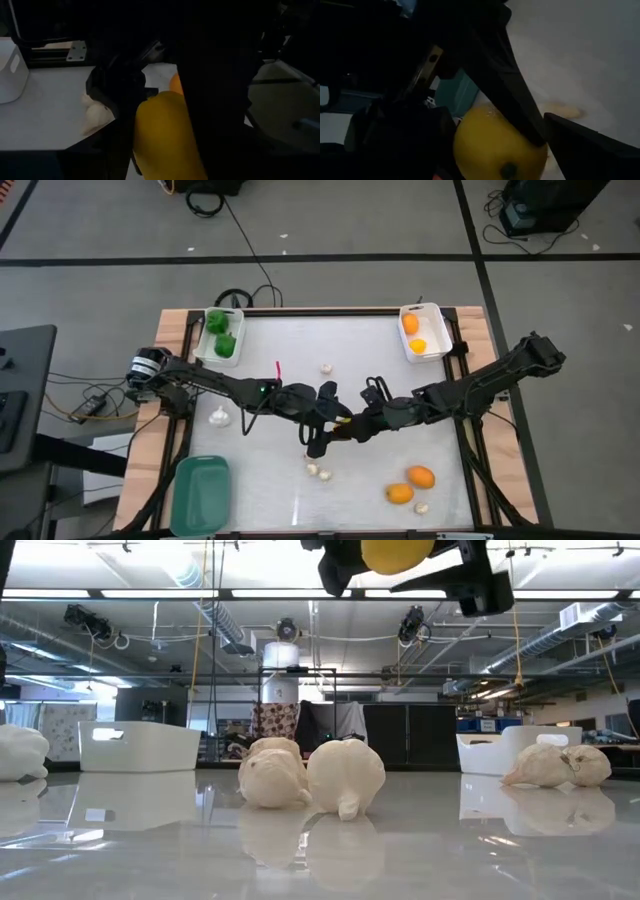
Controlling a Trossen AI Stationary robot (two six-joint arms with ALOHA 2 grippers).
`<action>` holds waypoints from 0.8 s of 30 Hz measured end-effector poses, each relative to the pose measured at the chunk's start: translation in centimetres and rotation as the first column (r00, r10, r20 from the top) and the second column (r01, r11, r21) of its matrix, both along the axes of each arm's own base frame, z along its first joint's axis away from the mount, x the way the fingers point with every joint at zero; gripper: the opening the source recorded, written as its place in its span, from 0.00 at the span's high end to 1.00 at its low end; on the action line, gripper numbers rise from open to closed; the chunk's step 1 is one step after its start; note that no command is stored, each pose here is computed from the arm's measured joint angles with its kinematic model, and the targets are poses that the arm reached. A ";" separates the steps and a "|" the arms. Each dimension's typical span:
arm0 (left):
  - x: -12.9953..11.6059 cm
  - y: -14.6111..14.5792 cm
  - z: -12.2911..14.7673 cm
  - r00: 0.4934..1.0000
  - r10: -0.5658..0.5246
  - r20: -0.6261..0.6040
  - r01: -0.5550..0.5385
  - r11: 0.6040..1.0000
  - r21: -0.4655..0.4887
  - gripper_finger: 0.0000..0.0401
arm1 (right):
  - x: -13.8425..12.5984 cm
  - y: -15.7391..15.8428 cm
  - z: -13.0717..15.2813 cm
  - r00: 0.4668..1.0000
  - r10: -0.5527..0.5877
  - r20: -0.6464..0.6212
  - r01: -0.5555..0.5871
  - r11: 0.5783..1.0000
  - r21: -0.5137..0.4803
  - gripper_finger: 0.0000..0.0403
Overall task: Sort produce into baskets
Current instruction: Put the yellow lemon into the right white bin
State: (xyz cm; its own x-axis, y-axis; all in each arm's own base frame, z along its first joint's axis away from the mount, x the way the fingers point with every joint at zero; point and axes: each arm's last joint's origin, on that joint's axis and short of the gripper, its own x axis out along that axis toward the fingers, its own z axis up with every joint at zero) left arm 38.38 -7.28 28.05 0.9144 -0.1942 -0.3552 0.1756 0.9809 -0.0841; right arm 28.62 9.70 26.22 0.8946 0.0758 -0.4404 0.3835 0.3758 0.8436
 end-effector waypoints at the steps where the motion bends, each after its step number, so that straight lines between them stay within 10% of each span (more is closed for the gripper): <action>1: 0.0 0.0 0.0 1.000 0.001 -0.005 -0.001 1.000 0.001 0.37 | 0.0 0.0 -0.1 1.000 -0.004 -0.004 0.004 1.000 0.006 0.19; 9: -0.1 0.3 -0.2 0.998 0.055 -0.036 -0.056 0.997 -0.046 0.32 | 0.0 -0.2 -0.2 1.000 -0.015 -0.022 0.016 1.000 0.018 0.46; 24: -3.8 4.6 1.8 0.934 0.228 -0.273 -0.268 0.957 -0.116 0.25 | -2.7 -7.8 -0.3 0.922 -0.265 -0.282 0.235 0.962 -0.135 0.46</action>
